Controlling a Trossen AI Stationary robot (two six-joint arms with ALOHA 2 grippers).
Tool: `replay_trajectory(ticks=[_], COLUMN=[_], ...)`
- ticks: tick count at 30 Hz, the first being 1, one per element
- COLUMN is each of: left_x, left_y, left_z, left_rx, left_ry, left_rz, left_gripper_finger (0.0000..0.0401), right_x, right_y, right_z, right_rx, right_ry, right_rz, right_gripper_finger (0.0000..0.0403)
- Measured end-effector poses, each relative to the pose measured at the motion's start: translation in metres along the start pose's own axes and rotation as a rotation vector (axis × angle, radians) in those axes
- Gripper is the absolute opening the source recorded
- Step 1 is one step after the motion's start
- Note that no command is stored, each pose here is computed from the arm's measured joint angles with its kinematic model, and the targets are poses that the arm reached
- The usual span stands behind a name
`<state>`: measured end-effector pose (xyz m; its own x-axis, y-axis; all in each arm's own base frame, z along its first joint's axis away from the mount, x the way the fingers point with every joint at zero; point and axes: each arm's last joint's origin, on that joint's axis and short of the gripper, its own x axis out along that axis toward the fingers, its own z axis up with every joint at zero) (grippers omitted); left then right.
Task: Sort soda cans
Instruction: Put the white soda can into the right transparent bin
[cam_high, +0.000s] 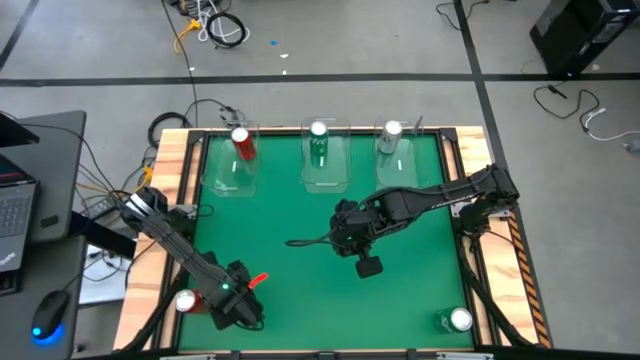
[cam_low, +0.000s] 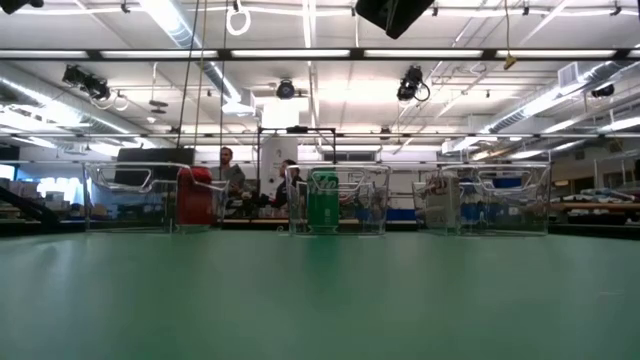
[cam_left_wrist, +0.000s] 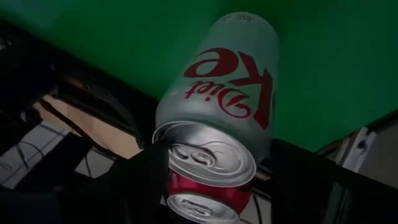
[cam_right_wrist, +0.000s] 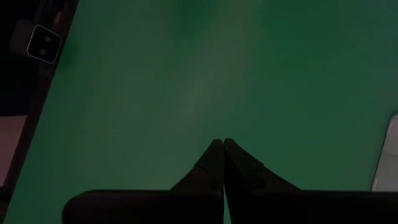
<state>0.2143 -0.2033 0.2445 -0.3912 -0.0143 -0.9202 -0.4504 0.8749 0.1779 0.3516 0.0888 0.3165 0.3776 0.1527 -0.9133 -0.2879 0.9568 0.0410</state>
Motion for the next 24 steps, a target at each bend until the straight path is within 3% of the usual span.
replay_trajectory(ticks=[18, 24], left_x=[0.004, -0.008], left_y=[-0.002, -0.001], left_z=[0.003, 0.001], left_rx=[0.045, 0.037], left_ry=[-0.028, -0.027], left_rz=[-0.009, 0.0], left_gripper_finger=[0.0278, 0.027], right_x=[0.0, 0.0], right_y=[0.002, 0.004], right_z=[-0.001, 0.0], right_rx=[-0.002, -0.009], right_ry=[0.006, 0.006], right_rz=[0.017, 0.02], right_gripper_finger=[0.001, 0.001])
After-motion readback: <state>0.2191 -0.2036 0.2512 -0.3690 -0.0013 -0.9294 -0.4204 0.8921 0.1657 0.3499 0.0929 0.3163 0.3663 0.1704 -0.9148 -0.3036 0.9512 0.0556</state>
